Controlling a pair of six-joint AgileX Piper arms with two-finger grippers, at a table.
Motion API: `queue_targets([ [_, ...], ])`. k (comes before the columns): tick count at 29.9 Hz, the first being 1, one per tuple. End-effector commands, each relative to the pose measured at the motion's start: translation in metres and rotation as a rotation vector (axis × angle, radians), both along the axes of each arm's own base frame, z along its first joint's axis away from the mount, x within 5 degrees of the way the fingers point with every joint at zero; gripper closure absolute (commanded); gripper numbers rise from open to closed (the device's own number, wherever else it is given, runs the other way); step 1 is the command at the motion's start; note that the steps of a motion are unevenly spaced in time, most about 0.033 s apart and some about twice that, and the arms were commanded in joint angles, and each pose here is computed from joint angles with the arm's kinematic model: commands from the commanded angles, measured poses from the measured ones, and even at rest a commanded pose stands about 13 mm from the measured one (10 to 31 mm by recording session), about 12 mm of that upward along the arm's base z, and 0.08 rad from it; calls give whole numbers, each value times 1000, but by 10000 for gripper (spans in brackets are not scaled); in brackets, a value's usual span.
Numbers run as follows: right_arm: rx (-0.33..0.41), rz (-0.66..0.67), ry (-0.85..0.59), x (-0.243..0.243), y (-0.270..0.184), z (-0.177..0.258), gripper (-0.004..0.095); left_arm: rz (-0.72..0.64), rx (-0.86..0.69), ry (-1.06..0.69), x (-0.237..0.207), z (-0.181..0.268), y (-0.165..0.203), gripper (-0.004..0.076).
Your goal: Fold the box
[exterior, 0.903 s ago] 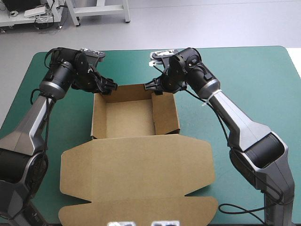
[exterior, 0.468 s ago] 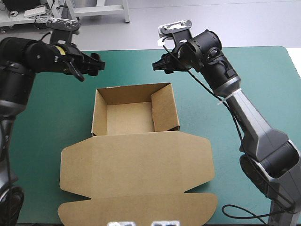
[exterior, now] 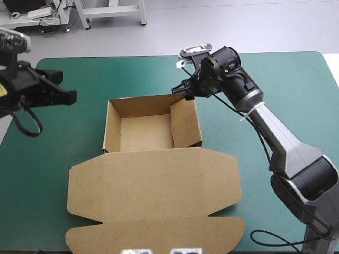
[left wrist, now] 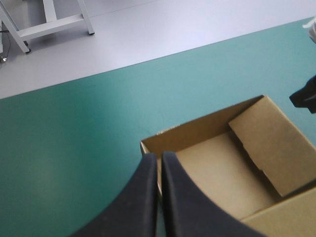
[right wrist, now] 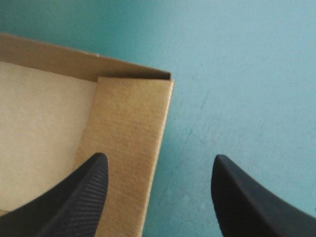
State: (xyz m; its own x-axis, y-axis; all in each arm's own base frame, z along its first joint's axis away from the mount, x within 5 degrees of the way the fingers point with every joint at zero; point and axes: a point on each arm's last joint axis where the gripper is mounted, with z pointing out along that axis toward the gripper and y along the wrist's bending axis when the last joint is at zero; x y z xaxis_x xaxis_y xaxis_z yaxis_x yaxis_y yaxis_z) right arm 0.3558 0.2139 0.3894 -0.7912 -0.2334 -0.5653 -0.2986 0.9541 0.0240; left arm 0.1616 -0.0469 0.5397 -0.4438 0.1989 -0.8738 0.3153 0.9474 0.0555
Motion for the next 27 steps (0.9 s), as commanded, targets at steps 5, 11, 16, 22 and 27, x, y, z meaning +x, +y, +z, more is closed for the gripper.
queue_targets([
  [5,0,13,59,-8,-5,-23,345,6,57,160,-43,-67,13,732],
  [11,7,32,172,-4,6,-56,368,5,62,248,-71,-130,20,732],
  [16,24,62,273,2,17,-83,633,3,72,294,-97,-173,27,732],
  [22,36,46,266,5,17,-84,926,1,73,304,-119,-195,33,732],
  [27,70,2,202,11,5,-62,926,25,47,297,-127,-195,36,732],
])
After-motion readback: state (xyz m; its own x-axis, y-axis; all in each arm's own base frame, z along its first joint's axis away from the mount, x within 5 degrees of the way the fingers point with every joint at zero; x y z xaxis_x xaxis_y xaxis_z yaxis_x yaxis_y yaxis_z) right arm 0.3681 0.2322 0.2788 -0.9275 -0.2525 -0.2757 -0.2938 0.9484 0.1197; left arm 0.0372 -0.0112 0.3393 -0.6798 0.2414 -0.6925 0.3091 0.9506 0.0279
